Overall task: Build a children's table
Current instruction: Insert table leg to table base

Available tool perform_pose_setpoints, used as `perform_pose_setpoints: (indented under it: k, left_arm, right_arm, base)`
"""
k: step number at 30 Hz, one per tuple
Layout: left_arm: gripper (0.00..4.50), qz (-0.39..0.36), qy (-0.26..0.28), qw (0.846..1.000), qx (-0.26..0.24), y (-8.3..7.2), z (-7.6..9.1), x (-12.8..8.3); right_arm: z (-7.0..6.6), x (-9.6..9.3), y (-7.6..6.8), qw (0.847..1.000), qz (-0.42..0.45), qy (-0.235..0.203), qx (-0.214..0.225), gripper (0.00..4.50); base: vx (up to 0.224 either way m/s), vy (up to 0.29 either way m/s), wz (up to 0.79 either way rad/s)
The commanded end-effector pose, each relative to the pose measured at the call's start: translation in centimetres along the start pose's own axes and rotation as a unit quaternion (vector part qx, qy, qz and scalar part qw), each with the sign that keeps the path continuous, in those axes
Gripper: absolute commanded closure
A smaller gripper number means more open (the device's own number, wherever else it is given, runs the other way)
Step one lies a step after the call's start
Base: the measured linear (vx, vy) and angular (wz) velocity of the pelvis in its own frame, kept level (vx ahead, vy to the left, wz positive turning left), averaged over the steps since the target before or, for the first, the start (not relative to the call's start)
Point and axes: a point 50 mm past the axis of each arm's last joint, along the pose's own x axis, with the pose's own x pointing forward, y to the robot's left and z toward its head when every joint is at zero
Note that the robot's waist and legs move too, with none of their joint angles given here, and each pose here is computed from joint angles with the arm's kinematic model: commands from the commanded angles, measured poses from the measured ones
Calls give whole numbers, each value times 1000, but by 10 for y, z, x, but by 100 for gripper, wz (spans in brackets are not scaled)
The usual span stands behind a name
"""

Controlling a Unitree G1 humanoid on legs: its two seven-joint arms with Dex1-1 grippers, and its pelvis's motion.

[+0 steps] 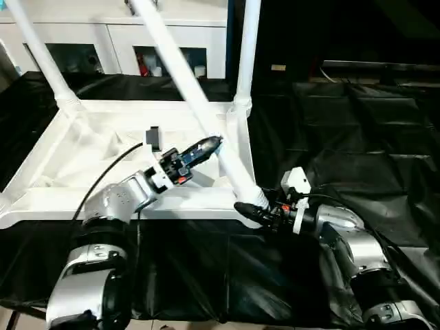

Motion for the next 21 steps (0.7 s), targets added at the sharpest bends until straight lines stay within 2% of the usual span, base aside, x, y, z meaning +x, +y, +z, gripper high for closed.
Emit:
perform_pose_setpoints:
  k: [1, 2, 5, 6, 8, 10, 13, 16, 20, 21]
  left_arm:
    - [124, 12, 33, 998, 50, -1, -1, 12]
    - [121, 12, 33, 998, 50, -1, -1, 12]
    - [121, 21, 35, 993, 110, -3, 3, 19]
    - [121, 23, 23, 993, 116, -4, 7, 22]
    - [121, 15, -3, 994, 107, -8, 17, 25]
    - [149, 5, -13, 994, 106, -11, 21, 26]
    - [167, -8, -20, 994, 111, -15, 26, 27]
    - [193, -16, -15, 993, 112, -18, 26, 28]
    - [212, 15, 16, 992, 122, -17, 21, 35]
    - [233, 22, 22, 991, 129, -17, 20, 36]
  right_arm:
    - [-9, 5, 4, 1000, 9, 24, 13, 176]
    - [-9, 5, 4, 1000, 9, 24, 13, 176]
    - [-8, 5, 3, 1000, 8, 24, 10, 176]
    - [-8, 5, 3, 1000, 8, 23, 10, 176]
    - [-7, 5, 2, 1000, 7, 22, 9, 176]
    - [-7, 5, 2, 1000, 6, 21, 8, 176]
    - [-6, 5, 1, 1000, 5, 20, 7, 176]
    - [-6, 5, 1, 1000, 0, 18, 5, 176]
    - [-6, 5, -1, 1000, -20, 18, 1, 176]
    - [-5, 5, -2, 1000, -23, 14, 5, 141]
  base:
    - [0, 0, 0]
    - [0, 0, 0]
    - [0, 0, 0]
    - [0, 0, 0]
    - [0, 0, 0]
    - [0, 0, 0]
    - [0, 0, 0]
    - [0, 0, 0]
    - [0, 0, 0]
    - [0, 0, 0]
